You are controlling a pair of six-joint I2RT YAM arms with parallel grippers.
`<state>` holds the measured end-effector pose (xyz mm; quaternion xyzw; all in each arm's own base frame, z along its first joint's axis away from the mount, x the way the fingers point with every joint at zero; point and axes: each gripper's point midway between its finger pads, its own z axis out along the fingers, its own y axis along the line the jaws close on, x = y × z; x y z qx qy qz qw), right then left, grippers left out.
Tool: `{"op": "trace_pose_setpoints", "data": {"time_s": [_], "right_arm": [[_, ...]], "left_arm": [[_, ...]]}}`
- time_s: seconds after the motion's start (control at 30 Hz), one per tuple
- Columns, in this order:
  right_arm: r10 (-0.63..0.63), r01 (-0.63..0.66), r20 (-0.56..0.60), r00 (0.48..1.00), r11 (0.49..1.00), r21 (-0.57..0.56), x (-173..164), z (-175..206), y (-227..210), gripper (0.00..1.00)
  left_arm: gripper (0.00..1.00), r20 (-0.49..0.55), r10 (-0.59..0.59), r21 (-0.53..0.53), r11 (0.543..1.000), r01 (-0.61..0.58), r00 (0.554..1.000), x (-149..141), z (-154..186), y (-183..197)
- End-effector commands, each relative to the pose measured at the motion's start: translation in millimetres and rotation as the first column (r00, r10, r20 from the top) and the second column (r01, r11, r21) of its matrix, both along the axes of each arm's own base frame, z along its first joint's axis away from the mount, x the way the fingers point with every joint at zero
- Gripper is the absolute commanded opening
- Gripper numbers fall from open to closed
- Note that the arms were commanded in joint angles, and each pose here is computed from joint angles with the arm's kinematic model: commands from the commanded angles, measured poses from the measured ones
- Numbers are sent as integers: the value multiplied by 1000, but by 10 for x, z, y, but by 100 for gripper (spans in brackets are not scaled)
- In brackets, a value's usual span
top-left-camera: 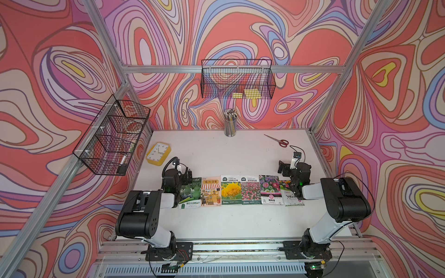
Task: Arrange the seed packets in a row
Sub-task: Reset both arms
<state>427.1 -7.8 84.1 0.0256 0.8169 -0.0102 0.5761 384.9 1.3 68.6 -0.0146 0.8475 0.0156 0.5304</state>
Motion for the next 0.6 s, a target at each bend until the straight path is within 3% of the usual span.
{"op": "trace_pose_setpoints", "data": {"time_s": [0.0, 0.57], "right_arm": [[22, -21, 45, 999, 1000, -15, 27, 80, 36, 98], [17, -16, 52, 998, 1000, -12, 14, 89, 31, 98]], "left_arm": [[99, 76, 3, 22, 1000, -5, 997, 93, 184, 23], [99, 95, 33, 64, 997, -39, 995, 70, 202, 15]]}}
